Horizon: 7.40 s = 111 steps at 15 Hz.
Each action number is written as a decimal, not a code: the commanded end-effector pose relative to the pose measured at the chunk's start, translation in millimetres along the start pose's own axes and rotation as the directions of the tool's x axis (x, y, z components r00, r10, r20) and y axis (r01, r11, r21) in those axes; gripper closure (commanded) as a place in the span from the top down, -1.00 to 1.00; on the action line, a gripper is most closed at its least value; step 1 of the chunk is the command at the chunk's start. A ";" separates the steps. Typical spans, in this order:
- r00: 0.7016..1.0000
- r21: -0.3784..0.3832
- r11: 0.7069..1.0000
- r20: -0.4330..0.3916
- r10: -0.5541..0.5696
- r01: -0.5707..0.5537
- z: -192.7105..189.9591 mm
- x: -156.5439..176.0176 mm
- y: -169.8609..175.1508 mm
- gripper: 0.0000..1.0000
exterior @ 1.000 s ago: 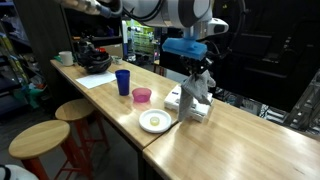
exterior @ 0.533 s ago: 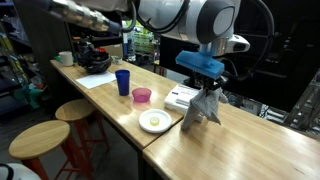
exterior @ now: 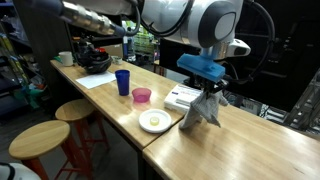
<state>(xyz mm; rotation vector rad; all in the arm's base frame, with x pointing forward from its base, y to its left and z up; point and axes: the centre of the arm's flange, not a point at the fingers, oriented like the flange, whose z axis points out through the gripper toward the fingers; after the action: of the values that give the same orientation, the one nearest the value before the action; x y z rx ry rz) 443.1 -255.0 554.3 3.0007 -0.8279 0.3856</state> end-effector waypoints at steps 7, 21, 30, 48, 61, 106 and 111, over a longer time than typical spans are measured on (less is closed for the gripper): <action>0.991 -0.032 0.993 0.055 0.119 -0.117 31.2 13.1 24.7 -0.96; 0.931 -0.131 0.941 0.153 0.331 -0.313 101.7 11.8 87.8 -0.96; 0.908 -0.189 0.929 0.220 0.356 -0.319 164.5 7.3 91.0 -0.96; 0.935 -0.073 0.944 0.134 0.329 -0.322 142.4 89.9 25.9 -0.96; 0.923 -0.113 0.941 0.185 0.336 -0.320 187.9 140.0 21.9 -0.96; 0.895 -0.077 0.915 0.188 0.404 -0.397 196.6 -1.1 27.6 -0.96; 0.915 -0.077 0.931 0.173 0.364 -0.356 190.4 -45.9 18.7 -0.96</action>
<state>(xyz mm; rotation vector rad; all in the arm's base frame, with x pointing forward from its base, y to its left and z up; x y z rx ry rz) 480.6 -294.5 384.9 2.8685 -1.4137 0.1402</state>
